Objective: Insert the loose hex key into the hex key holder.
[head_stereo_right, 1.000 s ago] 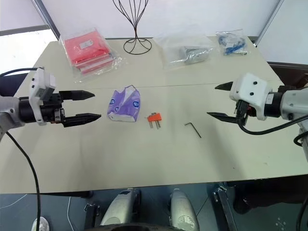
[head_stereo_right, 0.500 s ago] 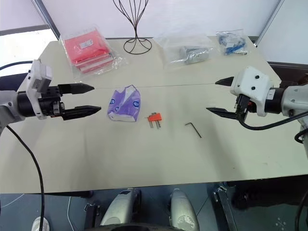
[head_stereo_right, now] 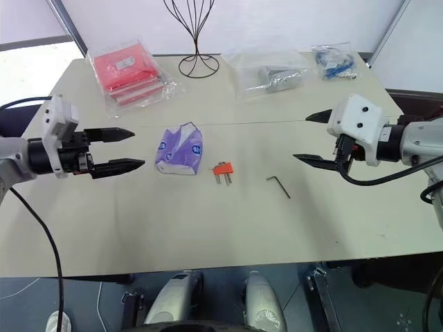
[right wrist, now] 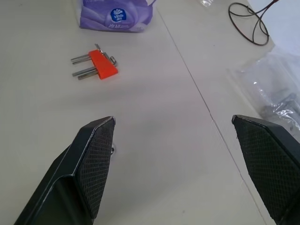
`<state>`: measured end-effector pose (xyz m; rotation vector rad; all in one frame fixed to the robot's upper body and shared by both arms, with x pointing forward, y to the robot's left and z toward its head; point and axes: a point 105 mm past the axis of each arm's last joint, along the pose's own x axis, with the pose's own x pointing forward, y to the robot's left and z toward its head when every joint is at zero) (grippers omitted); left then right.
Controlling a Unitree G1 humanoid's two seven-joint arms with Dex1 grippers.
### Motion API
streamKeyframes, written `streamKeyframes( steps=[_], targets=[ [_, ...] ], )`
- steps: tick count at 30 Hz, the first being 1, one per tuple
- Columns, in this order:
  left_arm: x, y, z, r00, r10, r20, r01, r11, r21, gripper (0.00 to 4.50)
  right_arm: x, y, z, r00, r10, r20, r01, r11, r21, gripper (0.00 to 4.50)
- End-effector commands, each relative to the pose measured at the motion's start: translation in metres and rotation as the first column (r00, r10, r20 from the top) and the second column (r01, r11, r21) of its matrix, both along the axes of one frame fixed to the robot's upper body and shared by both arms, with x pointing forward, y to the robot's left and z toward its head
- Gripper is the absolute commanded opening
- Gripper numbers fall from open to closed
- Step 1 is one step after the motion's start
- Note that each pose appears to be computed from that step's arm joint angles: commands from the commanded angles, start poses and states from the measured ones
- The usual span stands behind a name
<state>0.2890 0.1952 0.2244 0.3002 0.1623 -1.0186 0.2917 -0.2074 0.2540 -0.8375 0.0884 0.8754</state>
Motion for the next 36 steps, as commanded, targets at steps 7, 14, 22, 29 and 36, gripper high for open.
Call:
streamKeyframes(
  steps=[7, 14, 22, 29, 36],
  targets=[
    [0.002, 0.0, -0.002, 0.999, 0.011, 0.04, -0.013, 0.999, 0.046, 4.37, -0.002, 0.009, 0.013, 0.999, 0.025, 0.049, -0.025, 1.0, 0.009, 4.15],
    [0.009, -0.004, -0.02, 0.999, -0.017, 0.043, 0.012, 0.993, 0.116, 4.37, -0.002, 0.011, 0.014, 0.998, 0.027, 0.052, -0.028, 0.999, 0.018, 4.15],
    [0.044, -0.003, -0.055, 0.999, 0.003, 0.04, -0.009, 0.987, 0.163, 4.37, -0.001, 0.016, 0.012, 0.998, 0.037, 0.058, -0.039, 0.999, 0.029, 4.15],
    [0.074, -0.012, -0.075, 0.996, 0.01, 0.088, -0.025, 0.983, 0.181, 4.37, -0.003, 0.018, 0.013, 0.997, 0.029, 0.069, -0.032, 0.999, 0.038, 4.15],
    [0.089, -0.024, -0.09, 0.994, -0.006, 0.111, -0.016, 0.98, 0.197, 4.37, -0.004, 0.018, 0.014, 0.996, 0.012, 0.083, -0.015, 0.999, 0.04, 4.15]
  ],
)
